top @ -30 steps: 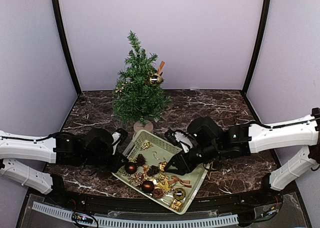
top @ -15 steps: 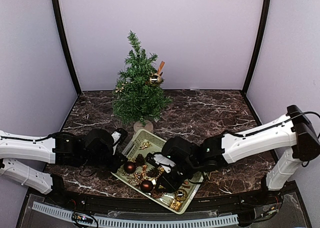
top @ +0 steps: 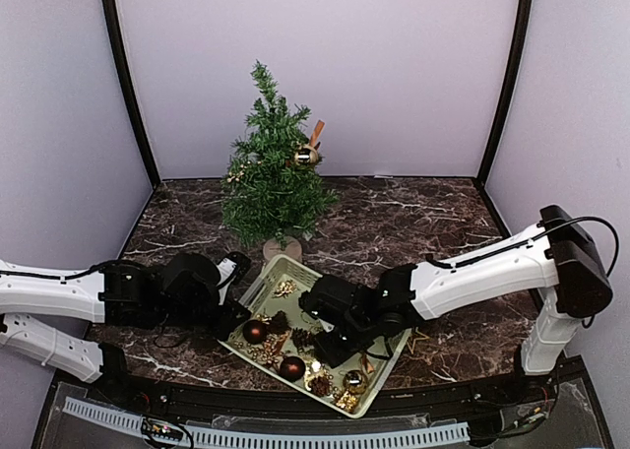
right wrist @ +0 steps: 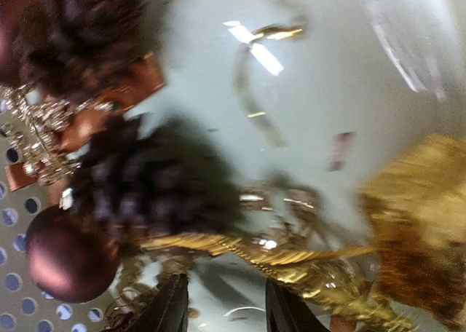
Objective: Decorate the small christmas tree
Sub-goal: Pick up the words ornament from the bin.
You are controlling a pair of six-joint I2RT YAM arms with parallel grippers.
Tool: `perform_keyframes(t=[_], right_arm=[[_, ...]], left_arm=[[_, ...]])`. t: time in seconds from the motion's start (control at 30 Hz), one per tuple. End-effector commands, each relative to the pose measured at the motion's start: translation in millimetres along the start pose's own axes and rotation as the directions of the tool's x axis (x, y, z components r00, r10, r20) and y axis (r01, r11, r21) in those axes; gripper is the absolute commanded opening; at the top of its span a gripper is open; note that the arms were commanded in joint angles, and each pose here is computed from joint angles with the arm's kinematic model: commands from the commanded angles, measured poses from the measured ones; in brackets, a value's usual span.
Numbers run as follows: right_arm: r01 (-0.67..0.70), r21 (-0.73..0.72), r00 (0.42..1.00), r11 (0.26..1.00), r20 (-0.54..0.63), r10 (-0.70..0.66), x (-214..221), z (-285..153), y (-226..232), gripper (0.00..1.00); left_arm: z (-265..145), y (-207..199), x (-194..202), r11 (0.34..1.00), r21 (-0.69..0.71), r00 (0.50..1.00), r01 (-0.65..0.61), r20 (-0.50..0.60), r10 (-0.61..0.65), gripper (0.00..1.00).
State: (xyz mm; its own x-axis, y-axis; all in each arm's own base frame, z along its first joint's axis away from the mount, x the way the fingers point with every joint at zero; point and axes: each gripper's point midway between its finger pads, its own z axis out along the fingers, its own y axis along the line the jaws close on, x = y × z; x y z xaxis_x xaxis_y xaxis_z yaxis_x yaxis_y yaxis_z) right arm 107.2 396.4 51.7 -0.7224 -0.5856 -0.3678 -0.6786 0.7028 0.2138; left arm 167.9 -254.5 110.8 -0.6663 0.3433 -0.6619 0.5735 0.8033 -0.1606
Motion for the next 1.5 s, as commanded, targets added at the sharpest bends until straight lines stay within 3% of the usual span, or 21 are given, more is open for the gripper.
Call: perform_keyframes(t=[0.0, 0.1, 0.27, 0.5, 0.63, 0.77, 1.03, 1.27, 1.47], right_arm=[[-0.098, 0.266, 0.995, 0.959, 0.039, 0.091, 2.5, -20.3, -68.0, 0.38], [-0.082, 0.233, 0.995, 0.969, 0.069, 0.068, -7.2, -27.3, -63.2, 0.38], [0.049, 0.027, 0.994, 0.998, 0.096, -0.051, -17.4, -33.2, -14.1, 0.35], [0.164, 0.047, 0.986, 0.985, 0.019, -0.165, 3.1, -21.5, 5.9, 0.22], [0.146, 0.017, 0.989, 0.989, -0.006, -0.146, 15.7, -27.3, 6.5, 0.21], [0.132, -0.100, 0.991, 0.986, -0.015, -0.134, 23.4, -34.2, 23.2, 0.29], [-0.052, -0.258, 0.995, 0.965, -0.100, 0.027, 29.9, -7.9, 34.0, 0.27], [-0.149, -0.235, 0.982, 0.961, -0.149, 0.116, 34.6, 8.9, 4.0, 0.31], [-0.151, -0.335, 0.979, 0.930, -0.181, 0.094, 35.5, 19.2, 17.7, 0.34]], left_arm=[[-6.3, -11.2, -11.4, 0.999, 0.053, 0.999, -0.012, 0.046, 0.010, 0.00], [-2.9, -14.2, -9.7, 0.998, 0.062, 1.000, -0.010, 0.029, 0.008, 0.00], [4.5, -13.4, -5.8, 0.999, 0.033, 1.000, 0.013, -0.023, -0.012, 0.00], [8.3, -9.0, 0.6, 0.999, -0.003, 0.997, 0.041, -0.063, -0.041, 0.00], [9.3, -6.1, 6.5, 0.998, -0.016, 0.995, 0.064, -0.080, -0.065, 0.00], [12.9, -4.4, 16.6, 0.996, -0.022, 0.990, 0.091, -0.111, -0.092, 0.00], [19.4, -5.8, 27.7, 0.992, -0.004, 0.984, 0.127, -0.128, -0.126, 0.00], [21.5, -1.3, 36.7, 0.992, -0.011, 0.983, 0.128, -0.131, -0.128, 0.00], [22.5, 3.5, 40.1, 0.985, -0.029, 0.978, 0.170, -0.121, -0.172, 0.00]])
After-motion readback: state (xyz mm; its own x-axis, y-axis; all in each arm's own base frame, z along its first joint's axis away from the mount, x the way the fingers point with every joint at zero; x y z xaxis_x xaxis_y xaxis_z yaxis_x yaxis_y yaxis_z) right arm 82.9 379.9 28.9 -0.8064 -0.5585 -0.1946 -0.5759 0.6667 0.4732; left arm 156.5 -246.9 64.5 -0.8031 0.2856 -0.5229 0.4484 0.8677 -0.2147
